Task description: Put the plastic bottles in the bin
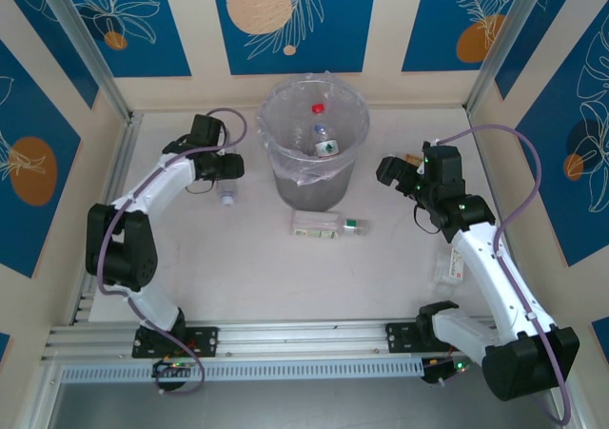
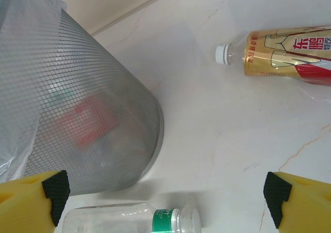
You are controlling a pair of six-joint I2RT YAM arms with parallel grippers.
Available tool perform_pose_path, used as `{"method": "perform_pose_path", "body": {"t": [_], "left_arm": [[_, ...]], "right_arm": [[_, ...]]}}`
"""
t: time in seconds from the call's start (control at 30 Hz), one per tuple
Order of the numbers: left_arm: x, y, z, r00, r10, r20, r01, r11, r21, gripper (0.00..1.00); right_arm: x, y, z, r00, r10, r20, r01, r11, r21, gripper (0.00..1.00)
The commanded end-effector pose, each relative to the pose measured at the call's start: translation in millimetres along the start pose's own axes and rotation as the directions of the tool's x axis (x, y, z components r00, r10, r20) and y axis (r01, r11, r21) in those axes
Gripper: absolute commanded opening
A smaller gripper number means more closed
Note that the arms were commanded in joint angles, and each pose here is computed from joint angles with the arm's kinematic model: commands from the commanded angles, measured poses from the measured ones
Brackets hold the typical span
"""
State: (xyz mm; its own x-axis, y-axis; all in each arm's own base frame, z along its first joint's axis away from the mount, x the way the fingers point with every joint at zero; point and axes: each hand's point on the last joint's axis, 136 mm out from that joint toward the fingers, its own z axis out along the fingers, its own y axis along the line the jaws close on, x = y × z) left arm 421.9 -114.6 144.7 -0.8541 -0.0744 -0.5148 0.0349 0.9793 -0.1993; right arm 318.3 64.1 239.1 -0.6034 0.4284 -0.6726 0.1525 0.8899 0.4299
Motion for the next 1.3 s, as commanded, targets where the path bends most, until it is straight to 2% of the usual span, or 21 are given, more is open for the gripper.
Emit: {"method": "perform_pose_path", "body": {"t": [0.0,0.37,0.67,0.77,0.93,1.03,1.27], "left_arm": [[-19.1,-18.2,-27.9,0.997,-0.028,0.072,0.021,0.994,0.103,0.55],[-62.6,-44.7,-87.2,0.974,-0.047,0.219,-0.001,0.977,0.212,0.55],[-111.9,-72.8,-158.6,0.920,-0.052,0.388,-0.072,0.952,0.298,0.55],[-127.3,-92.5,-183.4,0.901,-0.071,0.428,-0.111,0.916,0.385,0.55],[-142.7,-133.8,-220.5,0.883,-0.114,0.456,-0.185,0.808,0.559,0.55],[-144.1,-156.0,-230.8,0.879,-0.090,0.469,-0.234,0.776,0.586,0.55],[-161.8,-193.6,-231.5,0.862,-0.057,0.503,-0.293,0.756,0.586,0.54]], "right_arm": [[-2.1,0.5,-3.2,1.000,0.015,0.013,-0.015,1.000,-0.015,1.00],[-1.6,0.9,-0.6,1.000,0.027,0.009,-0.027,0.999,-0.024,1.00],[-1.6,0.7,-0.6,0.999,0.034,0.010,-0.034,0.999,-0.025,1.00],[-2.3,1.3,-1.1,0.999,0.037,0.011,-0.037,0.999,-0.029,1.00],[-1.7,1.0,-3.1,0.999,0.043,0.015,-0.042,0.999,-0.032,0.99],[-0.6,-0.3,-4.5,0.999,0.042,0.017,-0.041,0.999,-0.030,1.00],[1.5,-1.7,-7.9,0.999,0.047,0.018,-0.046,0.998,-0.033,1.00]]}}
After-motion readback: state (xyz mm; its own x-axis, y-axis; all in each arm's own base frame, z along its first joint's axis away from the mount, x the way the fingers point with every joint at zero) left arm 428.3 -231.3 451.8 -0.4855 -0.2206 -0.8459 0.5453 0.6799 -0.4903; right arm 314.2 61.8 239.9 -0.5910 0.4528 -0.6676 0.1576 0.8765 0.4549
